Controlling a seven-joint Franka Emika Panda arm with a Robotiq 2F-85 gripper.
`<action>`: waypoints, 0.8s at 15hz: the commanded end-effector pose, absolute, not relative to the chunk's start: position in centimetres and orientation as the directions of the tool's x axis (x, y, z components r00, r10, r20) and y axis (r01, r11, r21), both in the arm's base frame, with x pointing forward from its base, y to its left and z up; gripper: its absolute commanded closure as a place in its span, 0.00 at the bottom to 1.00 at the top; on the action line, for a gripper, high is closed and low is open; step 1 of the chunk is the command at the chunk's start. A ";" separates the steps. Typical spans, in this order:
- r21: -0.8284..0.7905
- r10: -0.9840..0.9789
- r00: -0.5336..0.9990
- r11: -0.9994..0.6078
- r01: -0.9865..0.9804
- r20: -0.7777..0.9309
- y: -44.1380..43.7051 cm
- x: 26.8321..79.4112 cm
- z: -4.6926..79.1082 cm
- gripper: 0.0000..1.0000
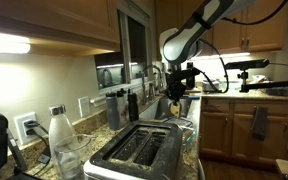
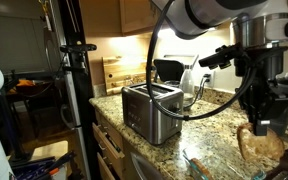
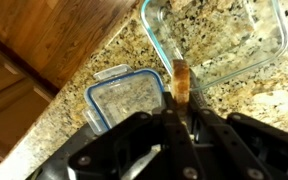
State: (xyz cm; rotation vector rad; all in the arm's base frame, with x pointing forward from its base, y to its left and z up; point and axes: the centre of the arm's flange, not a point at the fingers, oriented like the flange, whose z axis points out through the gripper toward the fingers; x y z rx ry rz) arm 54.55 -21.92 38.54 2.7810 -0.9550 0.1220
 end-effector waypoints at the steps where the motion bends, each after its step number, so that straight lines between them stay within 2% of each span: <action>1: 0.179 -0.695 0.702 -0.679 -0.712 0.156 -19.6 50.8 40.4 0.90; 12: 0.094 -0.820 0.541 -0.533 -0.841 0.185 -11.0 44.5 46.8 0.89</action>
